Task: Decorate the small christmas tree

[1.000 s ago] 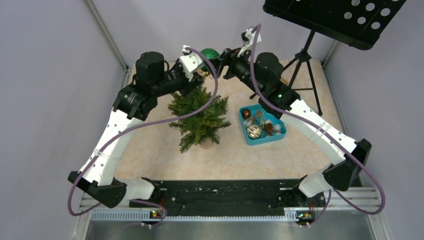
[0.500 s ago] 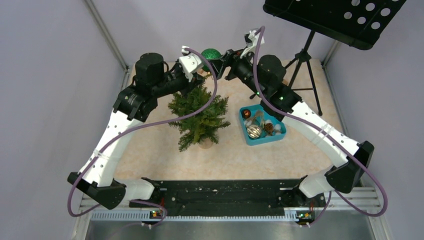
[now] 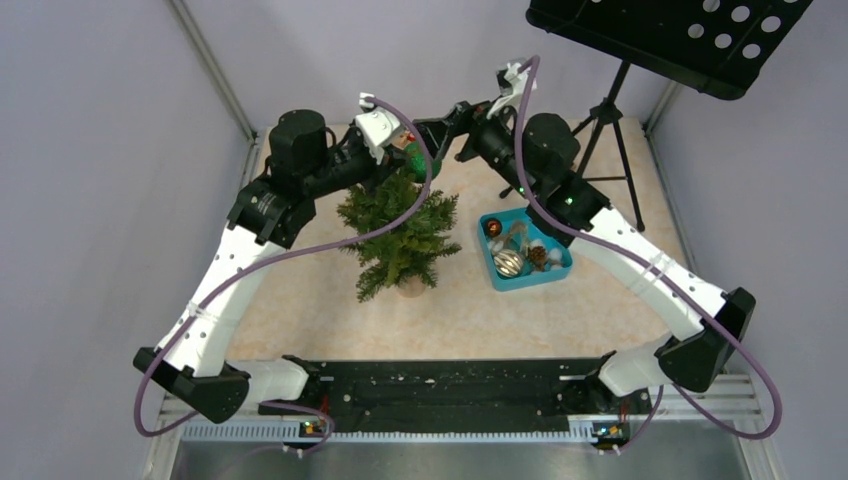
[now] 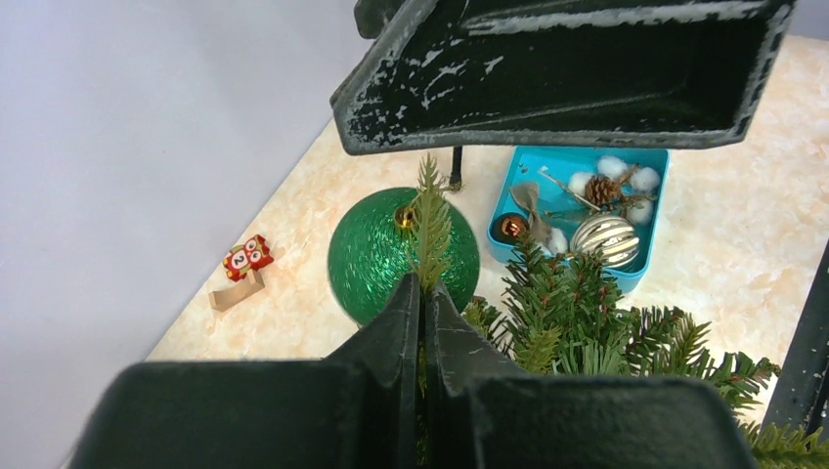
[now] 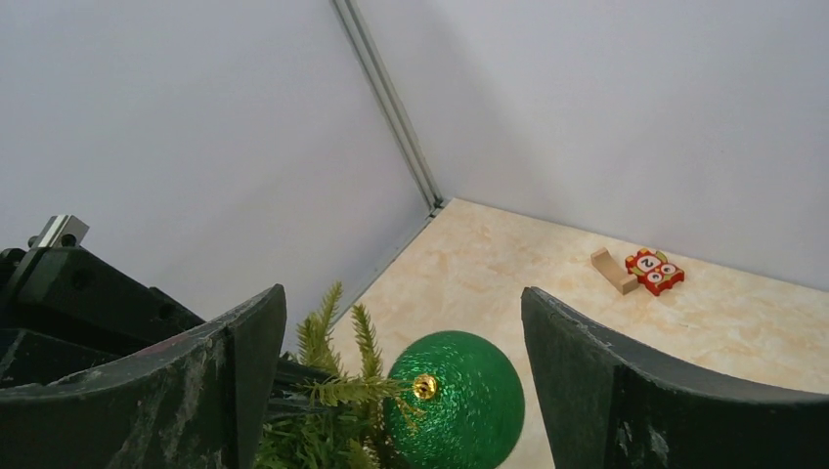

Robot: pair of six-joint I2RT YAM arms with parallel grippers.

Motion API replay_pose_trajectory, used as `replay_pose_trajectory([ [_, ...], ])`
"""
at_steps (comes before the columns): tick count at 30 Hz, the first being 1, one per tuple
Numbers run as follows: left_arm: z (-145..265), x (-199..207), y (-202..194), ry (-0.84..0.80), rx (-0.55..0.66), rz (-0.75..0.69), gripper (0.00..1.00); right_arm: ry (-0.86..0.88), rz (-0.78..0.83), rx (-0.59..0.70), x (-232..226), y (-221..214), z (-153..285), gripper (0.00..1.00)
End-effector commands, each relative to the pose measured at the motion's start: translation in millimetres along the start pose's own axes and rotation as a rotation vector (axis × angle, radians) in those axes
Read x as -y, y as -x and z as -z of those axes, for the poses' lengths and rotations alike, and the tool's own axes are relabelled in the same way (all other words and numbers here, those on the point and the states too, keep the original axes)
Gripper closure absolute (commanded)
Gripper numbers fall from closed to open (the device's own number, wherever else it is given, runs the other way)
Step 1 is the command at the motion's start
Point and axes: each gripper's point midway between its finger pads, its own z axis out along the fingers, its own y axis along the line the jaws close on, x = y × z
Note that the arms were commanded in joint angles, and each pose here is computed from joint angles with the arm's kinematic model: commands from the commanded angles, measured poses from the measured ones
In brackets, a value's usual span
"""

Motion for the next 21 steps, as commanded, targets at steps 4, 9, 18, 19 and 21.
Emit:
replay_pose_trajectory([
  [4,-1,6,-11,-0.009,-0.025,0.042,1.00,0.072,0.045,0.098,-20,40,22,0.16],
  [9,-2,5,-14,-0.005,-0.029,0.043,1.00,0.114,0.090,0.086,-24,40,43,0.34],
  [18,-3,5,-13,-0.003,-0.027,0.047,1.00,0.242,0.263,-0.069,-22,-6,59,0.30],
  [19,-2,5,-14,-0.001,-0.028,0.050,1.00,0.243,0.278,-0.069,-19,-9,61,0.28],
  [21,-2,5,-13,-0.001,-0.025,0.055,1.00,0.264,0.300,-0.059,-16,-11,66,0.25],
])
